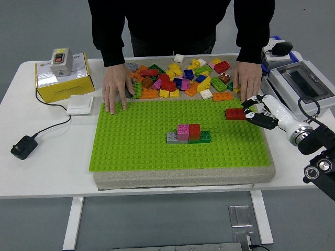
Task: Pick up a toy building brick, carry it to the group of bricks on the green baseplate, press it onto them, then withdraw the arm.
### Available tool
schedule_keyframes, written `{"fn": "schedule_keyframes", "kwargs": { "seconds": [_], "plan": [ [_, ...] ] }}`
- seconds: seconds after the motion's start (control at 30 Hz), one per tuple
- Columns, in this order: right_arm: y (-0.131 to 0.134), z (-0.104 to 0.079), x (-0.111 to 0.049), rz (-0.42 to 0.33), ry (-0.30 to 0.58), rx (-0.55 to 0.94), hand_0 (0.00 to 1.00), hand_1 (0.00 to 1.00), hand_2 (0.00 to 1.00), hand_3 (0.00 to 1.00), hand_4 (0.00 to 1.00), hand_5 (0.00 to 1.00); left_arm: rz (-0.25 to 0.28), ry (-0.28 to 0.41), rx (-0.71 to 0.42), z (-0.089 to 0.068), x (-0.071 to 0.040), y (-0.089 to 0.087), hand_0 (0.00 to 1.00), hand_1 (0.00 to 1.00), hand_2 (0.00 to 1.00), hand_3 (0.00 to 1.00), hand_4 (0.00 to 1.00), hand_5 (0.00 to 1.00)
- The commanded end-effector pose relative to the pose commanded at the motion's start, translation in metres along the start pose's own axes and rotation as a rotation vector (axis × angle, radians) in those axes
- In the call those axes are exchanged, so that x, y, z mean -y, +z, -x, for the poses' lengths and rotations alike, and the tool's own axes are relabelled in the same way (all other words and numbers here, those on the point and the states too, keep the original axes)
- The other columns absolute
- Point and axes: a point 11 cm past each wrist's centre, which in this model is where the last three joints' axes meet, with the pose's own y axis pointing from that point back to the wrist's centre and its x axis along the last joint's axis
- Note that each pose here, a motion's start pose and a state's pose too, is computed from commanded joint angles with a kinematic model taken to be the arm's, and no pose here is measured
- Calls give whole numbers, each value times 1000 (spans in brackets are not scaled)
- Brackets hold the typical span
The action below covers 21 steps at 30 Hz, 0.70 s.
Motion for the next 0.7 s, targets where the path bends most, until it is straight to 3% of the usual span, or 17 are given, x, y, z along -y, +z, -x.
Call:
{"fn": "schedule_keyframes", "kwargs": {
  "seconds": [0.17,0.57,0.6,0.7],
  "plan": [
    [1,-8,-1,-3,45,-20,179,300,736,685,419,560,-1,0,-1,0,0,-1,695,694,642,722,203,523],
    [-14,-2,12,16,59,-430,169,294,739,690,422,571,3,4,-1,-2,-1,2,695,694,642,723,204,523],
    [-15,-2,13,14,57,-468,169,299,760,758,511,415,3,4,-1,-2,-1,2,695,694,642,722,204,524],
    [-18,2,16,2,47,-564,169,299,760,758,511,415,4,4,0,-2,-1,2,695,694,642,722,204,524]
  ]
}}
